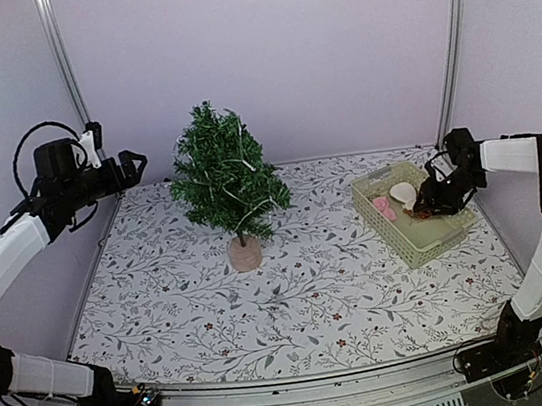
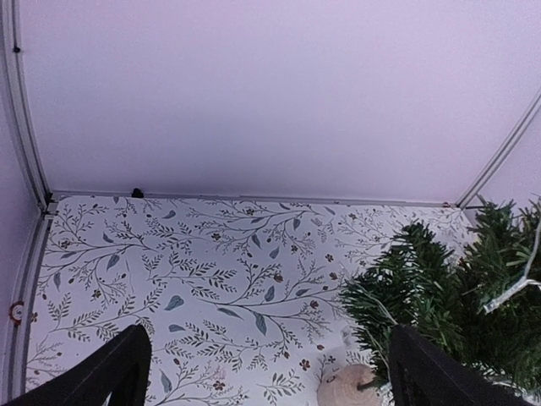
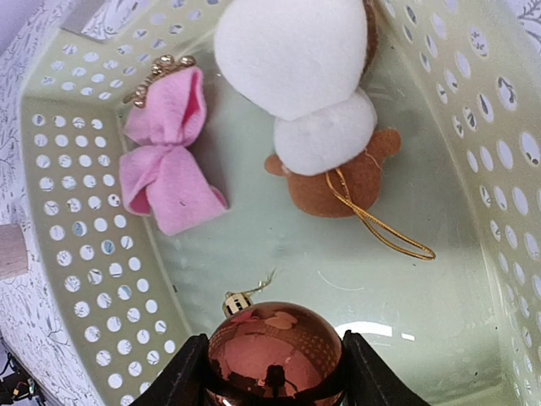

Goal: Decorate the small christmas tree

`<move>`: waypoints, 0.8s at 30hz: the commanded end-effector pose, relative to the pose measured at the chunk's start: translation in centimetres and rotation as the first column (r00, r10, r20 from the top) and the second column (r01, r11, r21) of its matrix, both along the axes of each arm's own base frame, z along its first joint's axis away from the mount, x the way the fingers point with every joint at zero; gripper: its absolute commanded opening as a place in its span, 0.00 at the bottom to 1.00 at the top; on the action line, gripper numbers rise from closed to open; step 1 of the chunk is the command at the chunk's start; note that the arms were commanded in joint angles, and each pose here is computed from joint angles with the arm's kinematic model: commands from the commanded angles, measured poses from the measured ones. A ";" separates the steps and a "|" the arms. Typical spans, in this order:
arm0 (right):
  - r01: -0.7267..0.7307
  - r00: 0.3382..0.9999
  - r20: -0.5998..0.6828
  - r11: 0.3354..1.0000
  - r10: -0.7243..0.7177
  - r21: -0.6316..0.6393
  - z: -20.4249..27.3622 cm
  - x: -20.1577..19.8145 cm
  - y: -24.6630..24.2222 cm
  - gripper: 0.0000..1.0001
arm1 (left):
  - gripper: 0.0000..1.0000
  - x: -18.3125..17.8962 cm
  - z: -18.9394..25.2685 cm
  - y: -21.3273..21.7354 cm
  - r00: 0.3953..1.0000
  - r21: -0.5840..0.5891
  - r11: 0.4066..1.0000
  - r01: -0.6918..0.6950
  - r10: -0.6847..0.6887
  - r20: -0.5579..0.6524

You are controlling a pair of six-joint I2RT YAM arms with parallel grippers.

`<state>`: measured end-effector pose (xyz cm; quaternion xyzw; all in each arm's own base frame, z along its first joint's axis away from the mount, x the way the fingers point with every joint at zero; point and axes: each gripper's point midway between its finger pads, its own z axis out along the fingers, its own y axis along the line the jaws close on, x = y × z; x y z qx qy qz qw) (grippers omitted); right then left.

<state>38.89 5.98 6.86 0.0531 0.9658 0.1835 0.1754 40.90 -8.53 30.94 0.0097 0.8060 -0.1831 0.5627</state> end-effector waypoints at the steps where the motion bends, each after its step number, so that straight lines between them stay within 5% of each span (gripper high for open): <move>1: -0.039 0.997 0.068 0.998 0.037 0.041 3.1 0.0 0.9 0.47 | 0.99 -0.8 0.6 0.0 0.999 0.039 0.999 0.000 -0.002 0.040; 15: -0.171 0.958 0.253 0.978 0.135 0.124 10.8 -0.4 4.0 0.46 | 0.99 -4.0 2.1 -2.4 0.982 0.124 0.987 0.104 -0.121 0.145; 24: -0.487 0.813 0.454 0.853 0.365 0.188 16.4 -3.5 12.8 0.45 | 0.99 -9.8 2.4 -5.4 0.923 0.218 0.943 0.250 -0.300 0.241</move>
